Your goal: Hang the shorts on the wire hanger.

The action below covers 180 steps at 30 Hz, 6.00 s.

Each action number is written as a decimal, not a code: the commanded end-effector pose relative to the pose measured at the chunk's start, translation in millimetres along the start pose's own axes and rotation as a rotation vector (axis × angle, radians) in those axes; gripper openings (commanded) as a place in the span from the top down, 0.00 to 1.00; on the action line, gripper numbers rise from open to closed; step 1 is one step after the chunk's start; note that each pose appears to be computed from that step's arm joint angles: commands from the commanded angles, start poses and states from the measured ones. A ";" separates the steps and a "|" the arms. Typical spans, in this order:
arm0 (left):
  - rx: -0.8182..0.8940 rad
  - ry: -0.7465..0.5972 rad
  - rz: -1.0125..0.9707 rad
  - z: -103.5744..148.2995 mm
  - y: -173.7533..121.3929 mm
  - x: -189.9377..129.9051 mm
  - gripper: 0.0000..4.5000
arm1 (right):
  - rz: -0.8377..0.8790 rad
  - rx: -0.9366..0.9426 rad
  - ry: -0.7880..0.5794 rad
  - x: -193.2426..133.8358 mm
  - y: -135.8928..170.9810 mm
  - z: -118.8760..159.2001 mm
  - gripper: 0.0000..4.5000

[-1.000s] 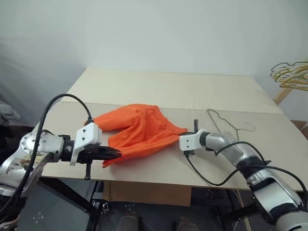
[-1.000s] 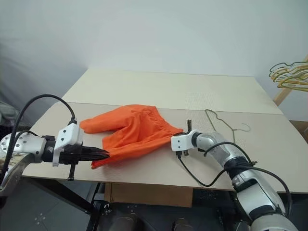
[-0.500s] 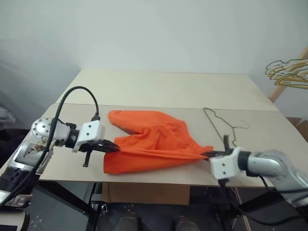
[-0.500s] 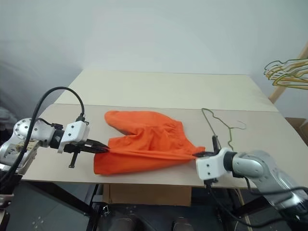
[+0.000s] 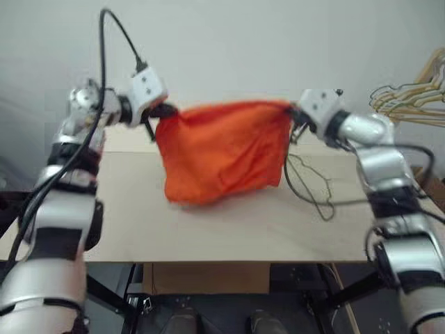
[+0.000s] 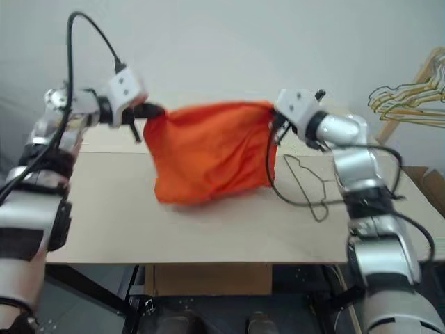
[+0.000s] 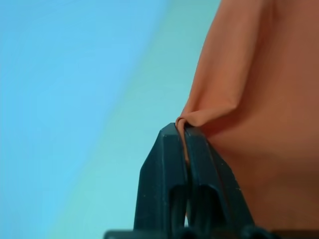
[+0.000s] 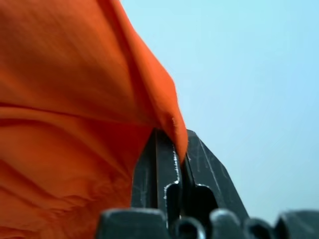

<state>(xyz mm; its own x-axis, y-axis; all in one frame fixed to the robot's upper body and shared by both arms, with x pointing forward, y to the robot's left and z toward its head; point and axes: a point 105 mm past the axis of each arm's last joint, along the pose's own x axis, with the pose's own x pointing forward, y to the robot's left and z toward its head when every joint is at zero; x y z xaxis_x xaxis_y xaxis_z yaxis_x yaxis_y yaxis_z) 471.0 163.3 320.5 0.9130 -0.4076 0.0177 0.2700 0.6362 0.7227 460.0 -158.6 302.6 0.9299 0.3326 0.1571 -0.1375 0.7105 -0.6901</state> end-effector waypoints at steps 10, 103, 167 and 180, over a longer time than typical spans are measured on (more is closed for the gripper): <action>0.155 -0.315 0.723 110.1 80.6 -22.7 1.00 | -0.651 -0.042 -0.264 -23.5 -79.1 26.3 1.00; -0.421 -0.391 -0.838 23.1 -145.9 -120.2 0.00 | 0.097 0.544 1.047 -162.4 72.0 -213.2 0.99; -0.240 0.043 -0.990 -19.6 -161.8 -52.9 1.00 | 0.346 -0.932 -0.301 -153.2 41.2 -24.0 0.35; -0.049 -0.028 -1.000 -18.7 -172.4 -61.8 1.00 | 0.806 -0.130 0.194 -135.6 62.6 -13.2 0.00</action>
<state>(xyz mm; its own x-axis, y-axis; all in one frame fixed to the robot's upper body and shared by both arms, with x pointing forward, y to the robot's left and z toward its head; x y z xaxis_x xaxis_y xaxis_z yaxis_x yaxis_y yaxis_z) 374.1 95.1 164.3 0.2359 -0.7665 -0.5974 0.9428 0.0313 0.3320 327.2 -167.0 245.2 0.6424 0.6236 -0.4455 -0.6909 0.2198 -0.6887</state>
